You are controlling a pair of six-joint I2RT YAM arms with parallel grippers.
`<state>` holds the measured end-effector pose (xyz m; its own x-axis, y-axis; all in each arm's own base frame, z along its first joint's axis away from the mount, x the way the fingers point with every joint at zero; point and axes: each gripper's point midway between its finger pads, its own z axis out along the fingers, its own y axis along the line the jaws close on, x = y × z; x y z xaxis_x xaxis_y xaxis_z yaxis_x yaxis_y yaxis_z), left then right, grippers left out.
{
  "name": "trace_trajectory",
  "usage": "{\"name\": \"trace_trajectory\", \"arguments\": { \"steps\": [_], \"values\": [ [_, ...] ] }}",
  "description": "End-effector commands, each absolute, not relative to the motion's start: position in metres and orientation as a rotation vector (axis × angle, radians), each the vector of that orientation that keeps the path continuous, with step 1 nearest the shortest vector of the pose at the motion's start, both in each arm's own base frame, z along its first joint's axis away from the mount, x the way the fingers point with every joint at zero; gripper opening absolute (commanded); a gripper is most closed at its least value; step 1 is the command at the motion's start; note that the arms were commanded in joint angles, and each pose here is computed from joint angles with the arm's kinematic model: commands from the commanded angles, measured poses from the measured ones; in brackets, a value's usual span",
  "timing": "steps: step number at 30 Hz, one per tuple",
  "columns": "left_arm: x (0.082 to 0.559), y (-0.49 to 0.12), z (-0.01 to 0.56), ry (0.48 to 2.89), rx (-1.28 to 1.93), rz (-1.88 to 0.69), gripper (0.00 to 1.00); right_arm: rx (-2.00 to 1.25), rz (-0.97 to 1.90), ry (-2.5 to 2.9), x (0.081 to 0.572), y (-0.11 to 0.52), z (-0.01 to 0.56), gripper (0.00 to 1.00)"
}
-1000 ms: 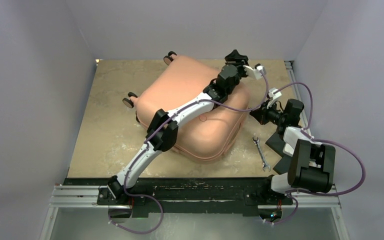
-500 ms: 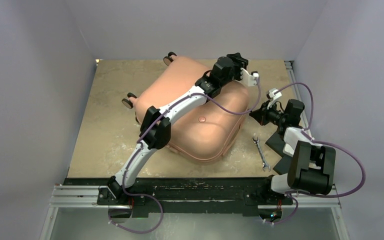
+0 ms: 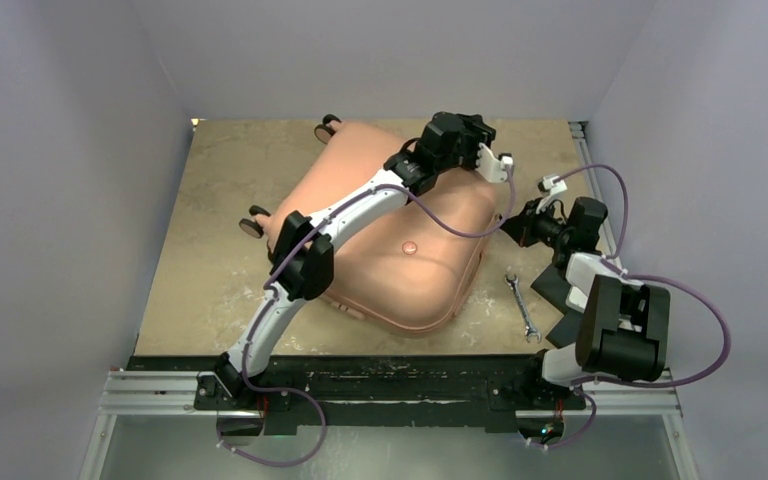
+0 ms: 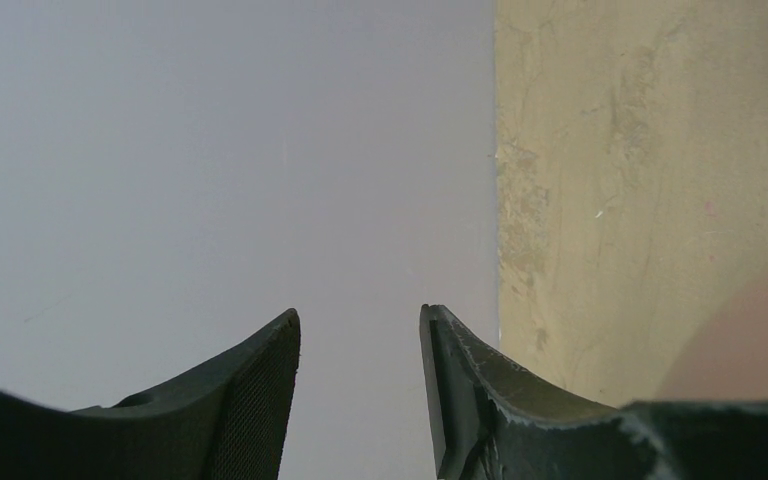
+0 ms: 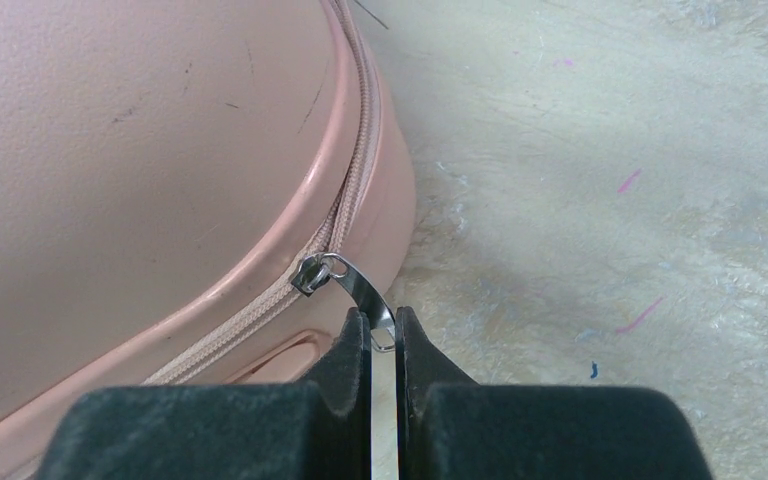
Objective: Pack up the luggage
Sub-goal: Zip the luggage at the center of the board.
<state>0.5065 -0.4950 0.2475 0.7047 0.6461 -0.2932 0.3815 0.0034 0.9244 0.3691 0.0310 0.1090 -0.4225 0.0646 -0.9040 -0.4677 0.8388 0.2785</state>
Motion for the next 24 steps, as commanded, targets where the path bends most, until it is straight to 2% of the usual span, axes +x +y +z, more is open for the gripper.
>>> {"name": "trace_trajectory", "arguments": {
  "steps": [1, 10, 24],
  "values": [
    [0.379, -0.456, 0.031, 1.27, 2.254, -0.185, 0.48, -0.163, 0.218, 1.698, 0.434, -0.044, 0.177, 0.0],
    [0.364, -0.468, 0.036, 1.281, 2.234, -0.23, 0.45, -0.385, 0.386, 1.724, 0.453, -0.01, 0.161, 0.0],
    [0.349, -0.47, 0.054, 1.357, 2.169, -0.252, 0.44, -0.733, 0.332, 1.689, 0.49, -0.011, 0.173, 0.0]
  ]
}}
